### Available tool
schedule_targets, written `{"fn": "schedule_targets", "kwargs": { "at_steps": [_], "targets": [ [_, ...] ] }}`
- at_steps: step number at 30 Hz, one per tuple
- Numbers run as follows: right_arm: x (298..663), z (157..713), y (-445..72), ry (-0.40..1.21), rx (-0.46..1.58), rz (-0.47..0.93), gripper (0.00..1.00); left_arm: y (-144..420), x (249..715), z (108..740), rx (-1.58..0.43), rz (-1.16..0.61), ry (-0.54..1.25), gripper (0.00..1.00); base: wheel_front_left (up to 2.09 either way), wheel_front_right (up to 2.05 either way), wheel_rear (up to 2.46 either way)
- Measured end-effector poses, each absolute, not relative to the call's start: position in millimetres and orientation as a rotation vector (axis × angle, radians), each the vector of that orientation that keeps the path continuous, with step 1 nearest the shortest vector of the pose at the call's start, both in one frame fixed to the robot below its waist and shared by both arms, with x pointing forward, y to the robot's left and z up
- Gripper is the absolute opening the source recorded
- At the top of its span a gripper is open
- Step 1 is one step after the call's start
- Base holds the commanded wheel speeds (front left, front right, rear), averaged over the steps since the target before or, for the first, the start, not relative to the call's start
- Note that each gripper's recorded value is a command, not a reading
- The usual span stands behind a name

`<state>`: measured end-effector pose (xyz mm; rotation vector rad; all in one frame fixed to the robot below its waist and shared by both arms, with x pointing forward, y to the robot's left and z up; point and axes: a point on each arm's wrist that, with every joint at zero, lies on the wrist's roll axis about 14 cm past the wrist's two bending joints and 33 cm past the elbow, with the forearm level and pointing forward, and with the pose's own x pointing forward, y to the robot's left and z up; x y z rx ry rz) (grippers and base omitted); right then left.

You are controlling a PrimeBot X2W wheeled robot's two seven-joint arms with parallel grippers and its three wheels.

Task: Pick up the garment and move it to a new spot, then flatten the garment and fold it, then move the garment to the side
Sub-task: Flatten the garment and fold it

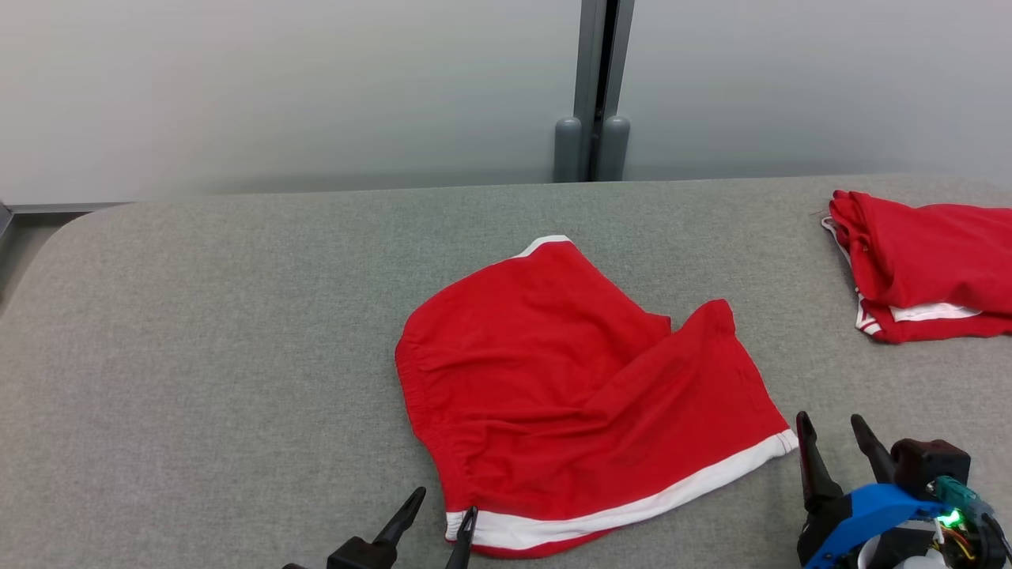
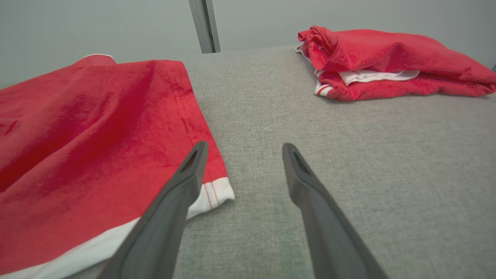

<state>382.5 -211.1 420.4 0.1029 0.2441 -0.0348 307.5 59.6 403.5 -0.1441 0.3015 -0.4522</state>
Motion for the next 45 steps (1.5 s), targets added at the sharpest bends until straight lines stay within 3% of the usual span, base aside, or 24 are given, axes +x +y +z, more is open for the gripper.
{"fn": "schedule_targets", "kwargs": {
  "at_steps": [16,17,18,19,20,21,35,45],
  "targets": [
    [389.2,368.7,-187.5,0.408,0.125,0.007,1.0,35.5,301.8,380.7,-0.159,-0.551,0.398,1.0,0.0,0.0,0.0],
    [389.4,367.5,-185.7,0.411,0.128,0.01,0.77,34.0,301.4,379.5,-0.161,-0.555,0.403,0.98,0.0,0.0,0.0],
    [388.8,366.2,-184.2,0.414,0.134,0.011,0.29,32.1,301.5,379.3,-0.162,-0.561,0.405,0.73,0.0,0.0,0.0],
    [388.4,365.4,-182.8,0.416,0.137,0.014,0.29,30.8,302.1,379.6,-0.17,-0.561,0.406,0.73,0.0,0.0,0.0],
    [388.3,365.6,-181.6,0.414,0.143,0.016,0.0,29.5,302.6,379.8,-0.176,-0.561,0.407,0.22,0.0,0.0,0.0],
    [388.2,366.0,-179.9,0.412,0.148,0.018,0.0,28.3,303.5,380.2,-0.179,-0.563,0.406,0.0,0.0,0.0,0.0],
    [384.3,416.3,-152.6,0.225,0.216,0.097,0.0,34.0,327.5,419.6,-0.161,-0.555,0.255,0.0,0.0,0.0,0.0],
    [455.8,523.3,-136.6,-0.053,0.287,0.18,0.0,56.3,418.7,510.6,-0.077,-0.54,-0.041,0.0,0.0,0.0,0.0]
  ]
}}
